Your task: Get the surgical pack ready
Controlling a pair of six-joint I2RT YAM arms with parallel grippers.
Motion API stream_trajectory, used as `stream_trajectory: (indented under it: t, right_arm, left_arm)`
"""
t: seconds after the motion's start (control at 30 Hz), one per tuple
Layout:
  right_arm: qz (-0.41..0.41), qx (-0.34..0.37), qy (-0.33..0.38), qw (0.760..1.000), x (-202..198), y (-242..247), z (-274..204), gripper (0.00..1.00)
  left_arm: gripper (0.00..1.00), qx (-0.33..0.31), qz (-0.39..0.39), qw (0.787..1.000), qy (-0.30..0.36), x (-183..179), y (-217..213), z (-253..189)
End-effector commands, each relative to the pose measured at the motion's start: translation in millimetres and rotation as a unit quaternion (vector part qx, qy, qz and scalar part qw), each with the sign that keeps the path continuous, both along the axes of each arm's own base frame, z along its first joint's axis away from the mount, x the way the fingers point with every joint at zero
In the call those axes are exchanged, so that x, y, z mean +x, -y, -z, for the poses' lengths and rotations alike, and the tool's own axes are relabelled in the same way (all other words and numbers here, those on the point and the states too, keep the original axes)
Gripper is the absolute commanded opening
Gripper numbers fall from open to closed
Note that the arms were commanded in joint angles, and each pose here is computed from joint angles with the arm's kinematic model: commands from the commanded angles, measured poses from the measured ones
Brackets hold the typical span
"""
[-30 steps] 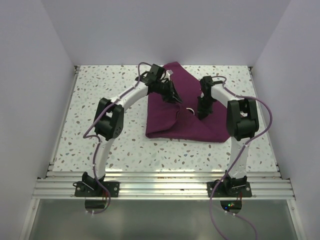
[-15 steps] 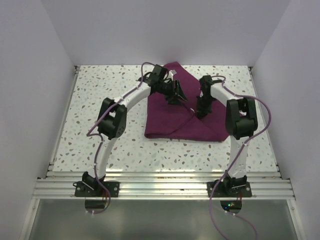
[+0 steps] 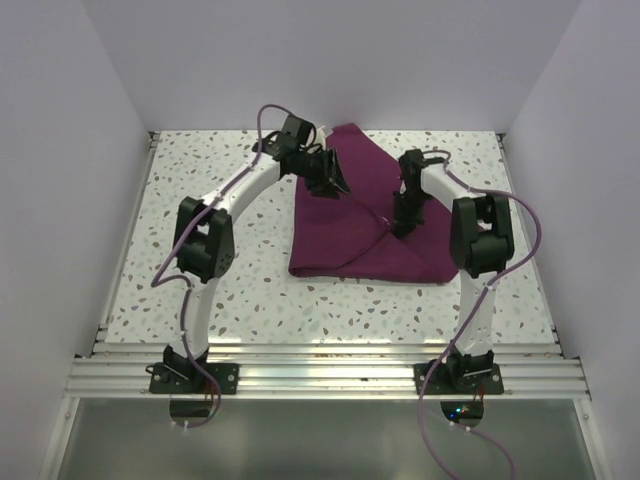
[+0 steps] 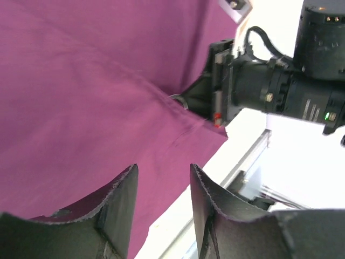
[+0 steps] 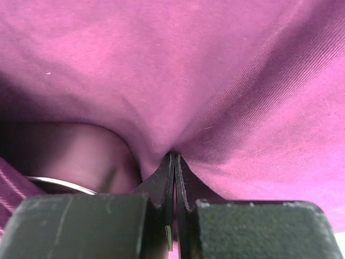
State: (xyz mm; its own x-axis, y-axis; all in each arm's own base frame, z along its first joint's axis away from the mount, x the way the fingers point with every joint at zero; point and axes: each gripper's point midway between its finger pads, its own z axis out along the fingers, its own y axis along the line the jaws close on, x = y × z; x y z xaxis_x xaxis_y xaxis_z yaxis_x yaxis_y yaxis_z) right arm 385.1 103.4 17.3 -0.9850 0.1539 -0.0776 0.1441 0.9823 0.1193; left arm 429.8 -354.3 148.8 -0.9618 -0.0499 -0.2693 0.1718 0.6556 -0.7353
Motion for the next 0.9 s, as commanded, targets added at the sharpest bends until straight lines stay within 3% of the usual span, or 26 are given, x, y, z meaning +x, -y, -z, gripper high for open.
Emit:
stream_trajectory:
  t: [0.0, 0.3, 0.47, 0.7, 0.87]
  right_arm:
    - [0.002, -0.019, 0.033, 0.999, 6, 17, -35, 0.0]
    - [-0.013, -0.046, 0.063, 0.997, -29, 38, -94, 0.0]
    - [-0.017, 0.015, 0.035, 0.999, -68, 18, -85, 0.0]
    - [-0.035, 0.009, 0.012, 0.999, -108, -7, -56, 0.0]
    - [-0.027, 0.011, 0.007, 1.0, -108, -14, -35, 0.0]
  left_arm:
    - [0.46, 0.043, 0.011, 0.998, 0.054, -9, -27, -20]
    - [0.42, 0.105, 0.031, 0.992, 0.069, -30, -60, 9]
    - [0.4, 0.105, 0.035, 0.992, 0.058, -39, -69, 20]
    - [0.4, 0.098, 0.037, 0.993, 0.057, -45, -76, 16]
    - [0.39, 0.094, 0.041, 0.994, 0.049, -51, -76, 15]
